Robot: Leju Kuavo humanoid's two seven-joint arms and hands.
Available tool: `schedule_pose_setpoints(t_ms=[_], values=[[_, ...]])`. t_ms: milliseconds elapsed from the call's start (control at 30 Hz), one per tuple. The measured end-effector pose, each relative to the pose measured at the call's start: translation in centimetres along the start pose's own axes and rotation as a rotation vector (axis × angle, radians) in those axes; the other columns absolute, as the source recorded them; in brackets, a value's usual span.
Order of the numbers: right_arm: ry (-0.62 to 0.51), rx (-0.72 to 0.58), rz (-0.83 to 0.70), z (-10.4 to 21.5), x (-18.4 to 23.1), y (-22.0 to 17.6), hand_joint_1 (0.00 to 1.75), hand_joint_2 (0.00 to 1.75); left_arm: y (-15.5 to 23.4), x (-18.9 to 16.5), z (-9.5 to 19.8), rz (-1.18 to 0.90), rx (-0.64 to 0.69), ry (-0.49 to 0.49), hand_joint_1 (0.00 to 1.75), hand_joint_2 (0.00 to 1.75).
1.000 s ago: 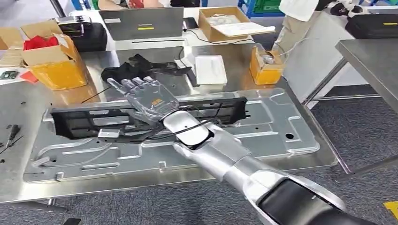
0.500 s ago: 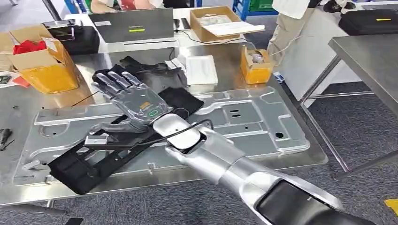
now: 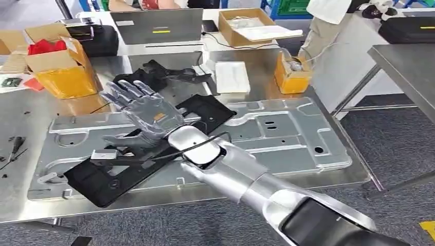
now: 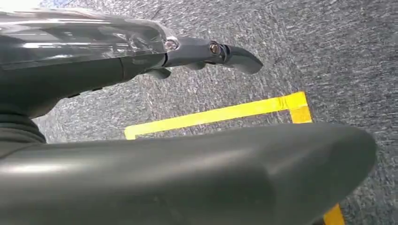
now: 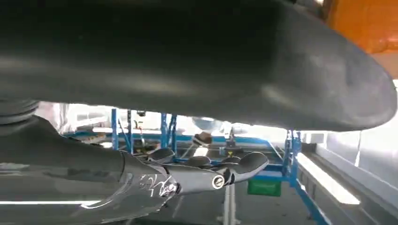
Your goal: Take the parts from the cabinet and place them on the table.
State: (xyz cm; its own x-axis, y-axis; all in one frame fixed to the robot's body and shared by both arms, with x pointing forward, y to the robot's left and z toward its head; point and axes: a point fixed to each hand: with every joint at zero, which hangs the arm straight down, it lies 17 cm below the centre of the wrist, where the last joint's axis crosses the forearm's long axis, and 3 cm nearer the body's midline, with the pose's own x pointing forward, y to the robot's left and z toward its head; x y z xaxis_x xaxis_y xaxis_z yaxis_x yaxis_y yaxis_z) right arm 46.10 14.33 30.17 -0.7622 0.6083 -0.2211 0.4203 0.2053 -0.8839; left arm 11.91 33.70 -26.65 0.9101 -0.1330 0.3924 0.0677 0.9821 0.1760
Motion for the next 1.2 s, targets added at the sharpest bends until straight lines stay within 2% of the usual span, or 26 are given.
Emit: schedule_pose_setpoints(t_ms=[33, 100, 200, 267, 300, 400, 500, 567, 667, 767, 900, 1200], values=[[0.013, -0.024, -0.062, -0.1, -0.4, -0.5, 0.00, 0.00, -0.5, 0.1, 0.0, 0.005, -0.008, -0.001, 0.00, 0.00], [0.043, -0.086, -0.321, 0.3, -0.8, -1.8, 0.00, 0.00, -0.4, 0.0, 0.1, 0.032, -0.005, 0.001, 0.00, 0.00], [0.047, -0.298, -1.033, 1.9, -2.5, -7.3, 0.00, 0.00, -0.5, 0.0, 0.2, 0.077, -0.007, -0.008, 0.00, 0.00], [0.024, -0.489, -1.345, 3.4, -5.8, -12.2, 0.00, 0.00, -0.7, -0.3, 0.3, 0.094, -0.008, -0.007, 0.00, 0.00], [0.024, -0.542, -1.401, 4.2, -7.0, -13.3, 0.00, 0.00, -0.6, -0.5, 0.3, 0.100, -0.006, -0.004, 0.00, 0.00], [-0.021, -0.610, -1.424, 6.8, -7.9, -15.3, 0.00, 0.00, -0.6, -0.7, 0.4, 0.110, -0.002, -0.006, 0.00, 0.00], [-0.210, -0.737, -1.662, 10.8, -8.5, -20.5, 0.00, 0.00, 0.0, -0.3, 0.4, 0.174, 0.023, -0.032, 0.00, 0.00], [-0.271, -0.800, -1.697, 13.7, -9.1, -22.3, 0.00, 0.00, 0.0, -0.2, 0.4, 0.205, 0.035, -0.042, 0.00, 0.00], [-0.310, -0.852, -1.704, 18.4, -9.0, -22.9, 0.00, 0.00, 0.0, -0.7, 0.6, 0.260, 0.058, -0.040, 0.00, 0.00], [-0.300, -0.875, -1.696, 22.0, -8.8, -22.1, 0.00, 0.00, -0.4, -0.7, 0.7, 0.290, 0.069, -0.041, 0.00, 0.00], [-0.216, -0.870, -1.745, 24.8, -8.2, -19.2, 0.00, 0.00, -0.6, -1.1, 0.8, 0.313, 0.080, -0.030, 0.00, 0.00], [-0.163, -0.856, -1.799, 26.5, -7.7, -17.0, 0.00, 0.00, -0.4, -1.8, 0.9, 0.325, 0.094, -0.015, 0.00, 0.00]])
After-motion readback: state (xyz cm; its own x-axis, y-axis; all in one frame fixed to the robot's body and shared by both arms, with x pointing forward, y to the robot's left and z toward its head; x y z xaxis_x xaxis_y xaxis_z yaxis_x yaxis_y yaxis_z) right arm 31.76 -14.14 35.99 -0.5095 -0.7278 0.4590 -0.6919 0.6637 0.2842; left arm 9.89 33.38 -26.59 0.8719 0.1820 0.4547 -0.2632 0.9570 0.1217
